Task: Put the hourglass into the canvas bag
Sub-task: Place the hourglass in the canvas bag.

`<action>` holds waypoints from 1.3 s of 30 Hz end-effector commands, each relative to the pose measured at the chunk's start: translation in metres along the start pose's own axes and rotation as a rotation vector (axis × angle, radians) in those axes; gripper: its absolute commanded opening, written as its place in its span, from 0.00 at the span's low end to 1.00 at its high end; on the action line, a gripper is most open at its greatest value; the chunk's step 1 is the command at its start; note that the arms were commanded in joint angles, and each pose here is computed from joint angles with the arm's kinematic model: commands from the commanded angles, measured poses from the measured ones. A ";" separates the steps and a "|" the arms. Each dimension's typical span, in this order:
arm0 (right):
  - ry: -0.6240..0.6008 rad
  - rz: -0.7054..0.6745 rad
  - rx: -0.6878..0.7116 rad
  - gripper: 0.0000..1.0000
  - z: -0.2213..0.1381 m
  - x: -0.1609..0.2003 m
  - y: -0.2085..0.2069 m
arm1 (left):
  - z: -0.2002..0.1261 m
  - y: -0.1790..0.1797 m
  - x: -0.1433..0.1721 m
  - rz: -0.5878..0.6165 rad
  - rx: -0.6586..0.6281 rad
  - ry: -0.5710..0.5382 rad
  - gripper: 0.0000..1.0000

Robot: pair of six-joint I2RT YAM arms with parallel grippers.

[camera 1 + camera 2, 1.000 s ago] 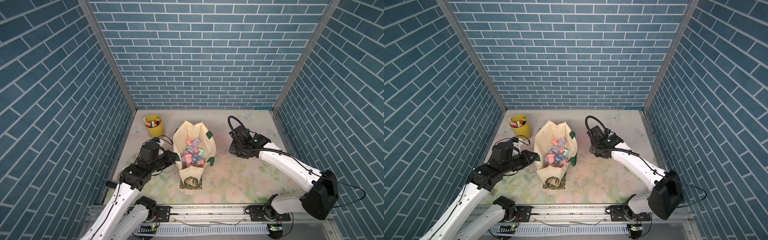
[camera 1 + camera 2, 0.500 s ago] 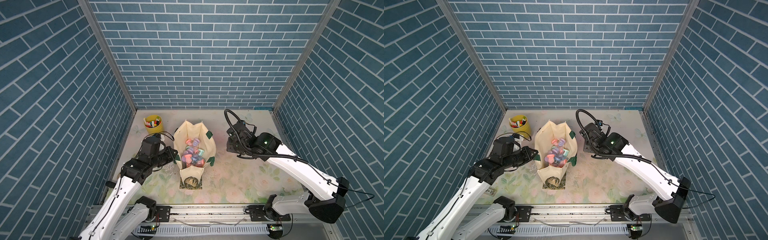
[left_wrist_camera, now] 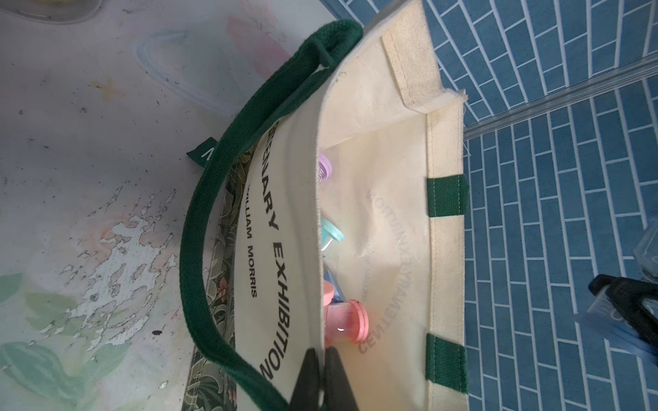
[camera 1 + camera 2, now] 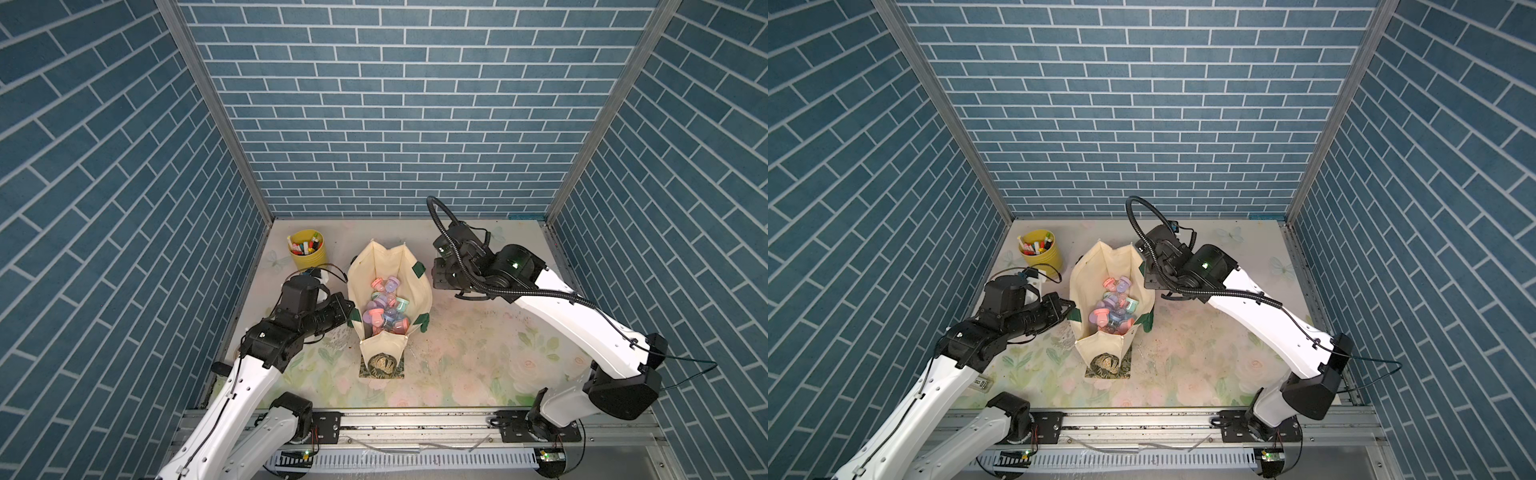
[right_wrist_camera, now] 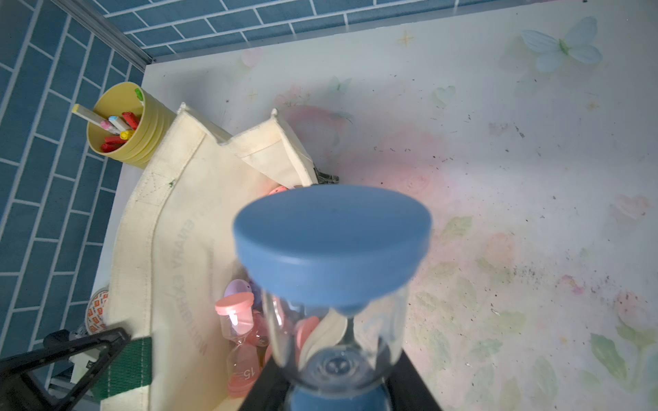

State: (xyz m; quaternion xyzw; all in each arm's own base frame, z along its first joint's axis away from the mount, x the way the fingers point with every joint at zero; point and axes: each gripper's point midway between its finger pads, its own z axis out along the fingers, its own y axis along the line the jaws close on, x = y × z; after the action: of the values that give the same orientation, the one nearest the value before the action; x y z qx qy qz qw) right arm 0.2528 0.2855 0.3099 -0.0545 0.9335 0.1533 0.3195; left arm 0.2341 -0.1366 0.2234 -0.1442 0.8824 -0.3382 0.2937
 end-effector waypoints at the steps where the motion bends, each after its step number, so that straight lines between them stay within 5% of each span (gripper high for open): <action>1: -0.003 -0.043 -0.053 0.00 -0.007 -0.006 0.017 | -0.001 -0.005 0.000 -0.009 0.036 -0.008 0.02; 14: 0.053 -0.157 -0.179 0.00 0.007 0.004 0.078 | -0.003 0.002 0.008 -0.002 0.013 0.017 0.00; 39: 0.187 -0.238 -0.005 0.00 0.069 0.030 0.083 | -0.003 0.001 0.004 -0.011 0.020 -0.002 0.00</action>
State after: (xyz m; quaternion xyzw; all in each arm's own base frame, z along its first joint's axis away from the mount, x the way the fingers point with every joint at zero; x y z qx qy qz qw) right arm 0.2482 0.3896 0.2650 -0.1797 0.9438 0.1305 0.2449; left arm 0.2322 -0.1361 0.2232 -0.1494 0.8777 -0.3455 0.2966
